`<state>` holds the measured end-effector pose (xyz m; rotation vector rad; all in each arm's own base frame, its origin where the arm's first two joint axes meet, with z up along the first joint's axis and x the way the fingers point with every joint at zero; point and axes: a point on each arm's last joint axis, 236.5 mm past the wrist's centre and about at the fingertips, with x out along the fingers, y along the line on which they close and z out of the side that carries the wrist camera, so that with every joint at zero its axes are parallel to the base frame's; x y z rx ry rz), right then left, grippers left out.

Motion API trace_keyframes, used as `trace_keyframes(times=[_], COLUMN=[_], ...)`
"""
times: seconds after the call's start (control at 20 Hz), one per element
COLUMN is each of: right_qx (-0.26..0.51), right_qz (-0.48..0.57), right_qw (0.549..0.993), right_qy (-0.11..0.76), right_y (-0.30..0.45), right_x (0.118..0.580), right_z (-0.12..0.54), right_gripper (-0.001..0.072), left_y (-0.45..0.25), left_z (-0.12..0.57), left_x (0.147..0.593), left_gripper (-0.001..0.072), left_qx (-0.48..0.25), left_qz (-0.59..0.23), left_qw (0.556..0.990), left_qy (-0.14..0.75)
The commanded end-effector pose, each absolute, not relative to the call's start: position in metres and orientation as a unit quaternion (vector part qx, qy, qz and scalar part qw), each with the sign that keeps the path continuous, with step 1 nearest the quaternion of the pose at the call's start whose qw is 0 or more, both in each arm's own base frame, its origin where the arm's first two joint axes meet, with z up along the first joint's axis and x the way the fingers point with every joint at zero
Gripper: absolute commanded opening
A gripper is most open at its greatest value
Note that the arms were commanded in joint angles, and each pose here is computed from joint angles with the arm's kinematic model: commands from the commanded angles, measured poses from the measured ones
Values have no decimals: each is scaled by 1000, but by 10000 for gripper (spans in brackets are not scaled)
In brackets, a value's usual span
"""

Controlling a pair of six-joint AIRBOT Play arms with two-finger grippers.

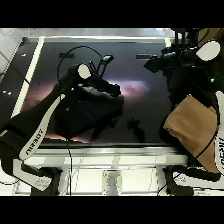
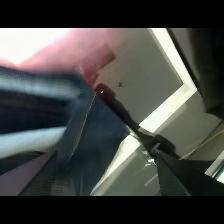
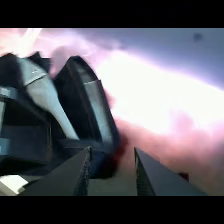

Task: Fold the clothes and pants, and hang the long-sleeved shirts on hangers.

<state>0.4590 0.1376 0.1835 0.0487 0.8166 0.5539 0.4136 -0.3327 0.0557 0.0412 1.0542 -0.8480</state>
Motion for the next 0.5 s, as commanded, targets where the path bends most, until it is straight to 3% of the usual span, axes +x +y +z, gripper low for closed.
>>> trace_keyframes(times=[0.0, 0.15, 0.4, 0.45], right_qx=[29, 25, 61, 66], right_qz=[240, 255, 313, 320], right_qw=[875, 854, 804, 794], right_qy=[420, 452, 502, 513], right_y=[105, 107, 145, 152], right_x=[457, 448, 434, 432], right_z=[171, 154, 88, 74], right_gripper=[319, 321, 352, 402], left_y=[-267, -163, -88, -84], left_z=[73, 95, 23, 11], left_x=[418, 402, 280, 272], left_gripper=[691, 689, 682, 682], left_qx=[65, 16, -115, -155], left_qz=[-327, -219, -90, -59], left_qw=[789, 800, 778, 786], left_qy=[515, 558, 612, 595])
